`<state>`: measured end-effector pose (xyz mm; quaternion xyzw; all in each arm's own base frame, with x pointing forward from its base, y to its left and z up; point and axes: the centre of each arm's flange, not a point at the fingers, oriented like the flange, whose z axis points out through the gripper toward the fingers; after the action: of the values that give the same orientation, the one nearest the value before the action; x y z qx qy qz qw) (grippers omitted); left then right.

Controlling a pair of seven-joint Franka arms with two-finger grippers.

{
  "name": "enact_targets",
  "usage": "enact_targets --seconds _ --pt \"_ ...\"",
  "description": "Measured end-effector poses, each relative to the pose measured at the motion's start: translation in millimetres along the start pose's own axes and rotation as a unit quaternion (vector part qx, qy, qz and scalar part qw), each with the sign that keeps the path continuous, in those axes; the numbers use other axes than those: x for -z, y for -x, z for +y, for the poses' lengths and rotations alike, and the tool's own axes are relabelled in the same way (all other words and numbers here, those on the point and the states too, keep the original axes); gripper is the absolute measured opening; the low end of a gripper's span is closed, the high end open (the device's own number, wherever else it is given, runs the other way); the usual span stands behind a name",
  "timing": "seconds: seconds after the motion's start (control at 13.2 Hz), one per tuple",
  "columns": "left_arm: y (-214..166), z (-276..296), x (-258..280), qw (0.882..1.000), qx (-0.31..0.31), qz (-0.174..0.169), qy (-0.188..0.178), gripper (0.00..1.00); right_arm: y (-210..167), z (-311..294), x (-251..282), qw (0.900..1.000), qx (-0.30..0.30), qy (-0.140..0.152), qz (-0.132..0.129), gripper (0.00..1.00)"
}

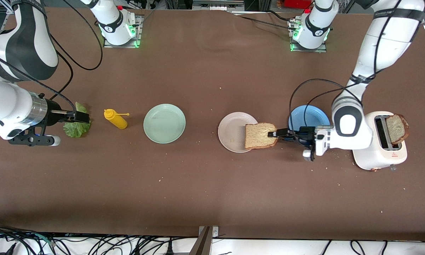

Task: Make sandwich in beige plate with both arms
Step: 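Lay the bread on the beige plate while the right gripper reaches the mustard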

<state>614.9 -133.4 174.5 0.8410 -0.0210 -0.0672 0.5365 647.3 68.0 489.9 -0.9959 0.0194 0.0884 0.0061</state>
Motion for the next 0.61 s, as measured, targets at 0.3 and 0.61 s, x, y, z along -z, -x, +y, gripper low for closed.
enact_targets --seconds 0.3,0.61 --pt "13.8 -3.1 -57.4 1.0 0.018 0.011 0.01 0.11 -0.4 1.4 -3.4 1.0 0.018 0.009 -0.004 1.0" --pt "16.1 -11.2 -68.3 1.0 0.015 0.014 -0.001 0.2 1.0 3.5 -10.2 0.988 0.154 0.014 -0.02 1.0"
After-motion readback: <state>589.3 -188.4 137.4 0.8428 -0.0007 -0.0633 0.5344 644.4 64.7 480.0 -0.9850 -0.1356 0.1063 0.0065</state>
